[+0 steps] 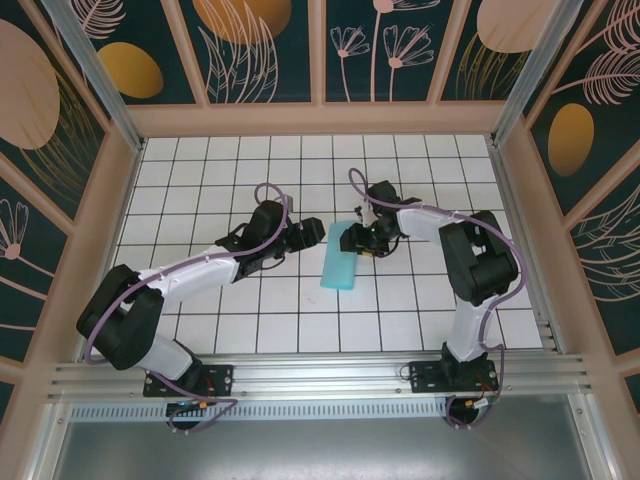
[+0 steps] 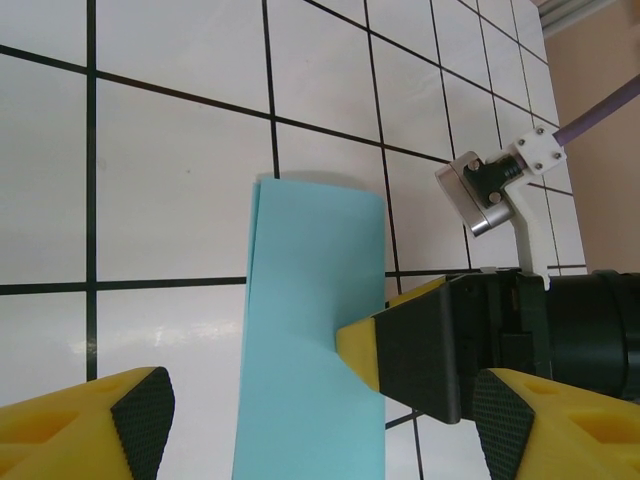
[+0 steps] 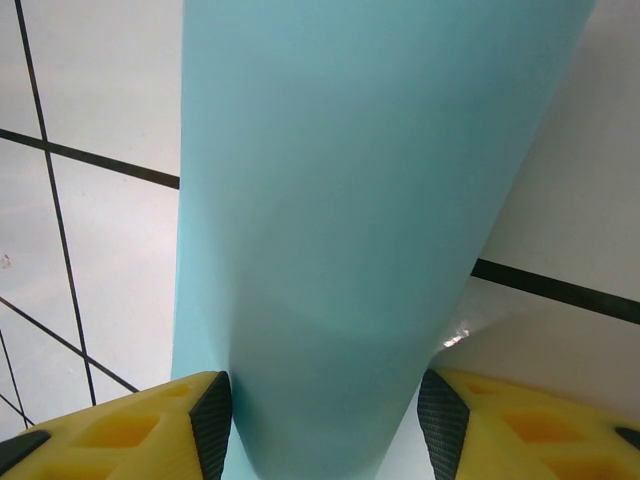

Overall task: Fold a paper plane with a square sheet of paper (pick it up from the middle)
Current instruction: Hold the square sheet of paper at the center of the table.

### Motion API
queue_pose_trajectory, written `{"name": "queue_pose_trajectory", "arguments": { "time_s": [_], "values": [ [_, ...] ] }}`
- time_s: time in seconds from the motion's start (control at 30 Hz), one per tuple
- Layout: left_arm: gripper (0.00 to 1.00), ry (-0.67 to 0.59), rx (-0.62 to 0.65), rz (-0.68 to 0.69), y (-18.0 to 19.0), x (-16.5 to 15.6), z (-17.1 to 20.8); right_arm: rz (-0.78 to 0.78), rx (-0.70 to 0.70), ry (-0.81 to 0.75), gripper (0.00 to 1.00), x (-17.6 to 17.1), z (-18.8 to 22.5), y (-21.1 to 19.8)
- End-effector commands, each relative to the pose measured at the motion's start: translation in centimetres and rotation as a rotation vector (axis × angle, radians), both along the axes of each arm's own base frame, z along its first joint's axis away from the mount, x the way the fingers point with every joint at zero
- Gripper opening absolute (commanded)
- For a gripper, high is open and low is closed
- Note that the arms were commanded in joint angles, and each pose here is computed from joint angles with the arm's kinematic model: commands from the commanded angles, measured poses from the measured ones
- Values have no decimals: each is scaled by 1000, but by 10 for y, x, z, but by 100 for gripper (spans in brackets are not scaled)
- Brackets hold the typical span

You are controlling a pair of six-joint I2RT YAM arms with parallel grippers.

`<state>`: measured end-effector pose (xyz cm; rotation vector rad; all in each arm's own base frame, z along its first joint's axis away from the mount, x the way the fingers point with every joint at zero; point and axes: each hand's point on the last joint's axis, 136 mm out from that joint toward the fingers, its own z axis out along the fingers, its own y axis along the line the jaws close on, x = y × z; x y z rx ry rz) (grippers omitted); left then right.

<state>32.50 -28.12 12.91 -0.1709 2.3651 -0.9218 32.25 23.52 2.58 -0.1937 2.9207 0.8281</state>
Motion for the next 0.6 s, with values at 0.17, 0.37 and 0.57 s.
{"name": "queue_pose_trajectory", "arguments": {
  "time_s": [0.17, 0.37, 0.57],
  "values": [
    [81, -29, -14, -14, -7, 5, 9, -7, -138, 63, 57, -7, -28, -19],
    [80, -26, -13, -21, -8, 6, 7, 0, -180, 71, 58, -10, -34, -20],
    [80, -25, -13, -17, -8, 5, 7, -1, -200, 69, 58, -9, -35, -19]
  ]
}}
